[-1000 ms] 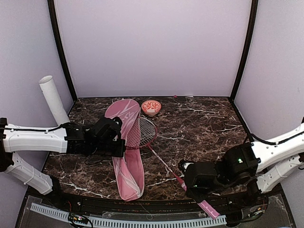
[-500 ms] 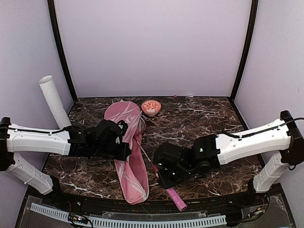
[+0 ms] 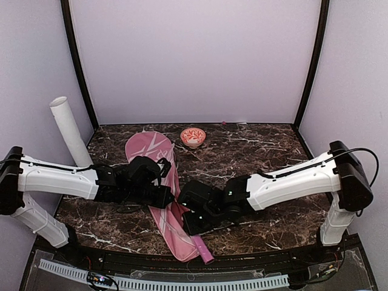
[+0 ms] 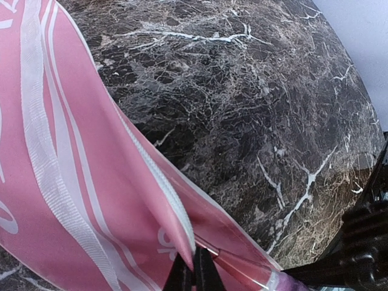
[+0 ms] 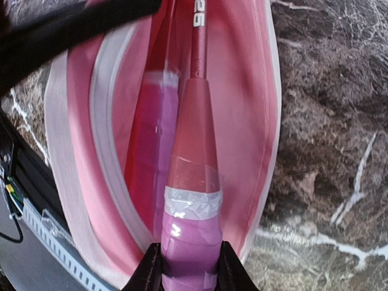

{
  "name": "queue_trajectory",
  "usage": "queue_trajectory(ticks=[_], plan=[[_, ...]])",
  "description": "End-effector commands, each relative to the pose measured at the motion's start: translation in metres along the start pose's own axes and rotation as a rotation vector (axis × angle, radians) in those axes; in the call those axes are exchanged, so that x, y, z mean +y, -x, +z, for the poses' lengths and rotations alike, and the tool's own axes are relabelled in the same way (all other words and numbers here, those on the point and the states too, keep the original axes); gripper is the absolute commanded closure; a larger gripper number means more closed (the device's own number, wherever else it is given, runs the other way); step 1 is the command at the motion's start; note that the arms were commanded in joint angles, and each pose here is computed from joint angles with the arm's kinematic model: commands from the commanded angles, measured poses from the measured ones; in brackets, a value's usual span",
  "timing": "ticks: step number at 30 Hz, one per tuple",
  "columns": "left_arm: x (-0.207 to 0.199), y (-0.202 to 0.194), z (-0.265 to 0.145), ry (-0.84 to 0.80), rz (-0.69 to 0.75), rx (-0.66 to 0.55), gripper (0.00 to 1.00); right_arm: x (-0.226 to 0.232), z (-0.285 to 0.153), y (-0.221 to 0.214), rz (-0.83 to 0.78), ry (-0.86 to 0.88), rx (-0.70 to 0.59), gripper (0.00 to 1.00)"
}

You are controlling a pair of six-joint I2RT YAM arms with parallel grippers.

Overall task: Pack up the badminton gear
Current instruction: Pick up the racket bag from the center of the board.

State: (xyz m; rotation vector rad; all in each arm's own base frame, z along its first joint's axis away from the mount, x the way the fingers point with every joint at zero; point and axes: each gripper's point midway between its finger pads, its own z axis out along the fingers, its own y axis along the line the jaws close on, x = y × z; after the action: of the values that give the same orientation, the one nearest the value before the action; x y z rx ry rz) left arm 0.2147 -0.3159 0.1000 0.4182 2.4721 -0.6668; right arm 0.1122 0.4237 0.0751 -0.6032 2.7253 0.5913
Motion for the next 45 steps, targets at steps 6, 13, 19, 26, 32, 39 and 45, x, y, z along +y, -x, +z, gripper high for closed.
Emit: queue_trajectory(ticks=[6, 13, 19, 26, 32, 39, 45], plan=[[-0.013, 0.001, 0.000, -0.073, 0.024, -0.004, 1.00, 0.019, 0.014, 0.042, 0.031, 0.137, -0.089, 0.98], [0.012, -0.011, -0.007, 0.023, -0.022, 0.006, 1.00, 0.014, 0.002, 0.033, 0.022, 0.180, -0.077, 0.69], [0.022, -0.017, -0.013, 0.051, -0.060, -0.004, 1.00, 0.000, -0.023, 0.017, 0.006, 0.224, -0.085, 0.42], [0.024, -0.011, -0.022, 0.058, -0.075, -0.028, 1.00, -0.020, -0.043, -0.005, 0.068, 0.313, -0.106, 0.26], [0.024, -0.007, -0.028, 0.050, -0.085, -0.048, 1.00, -0.015, -0.041, -0.032, 0.115, 0.437, -0.031, 0.36], [0.023, -0.007, -0.026, 0.046, -0.086, -0.042, 1.00, 0.001, -0.030, -0.053, 0.106, 0.518, 0.042, 0.39], [0.022, -0.007, -0.026, 0.039, -0.086, -0.042, 1.00, 0.007, -0.013, -0.064, 0.099, 0.495, 0.098, 0.44]])
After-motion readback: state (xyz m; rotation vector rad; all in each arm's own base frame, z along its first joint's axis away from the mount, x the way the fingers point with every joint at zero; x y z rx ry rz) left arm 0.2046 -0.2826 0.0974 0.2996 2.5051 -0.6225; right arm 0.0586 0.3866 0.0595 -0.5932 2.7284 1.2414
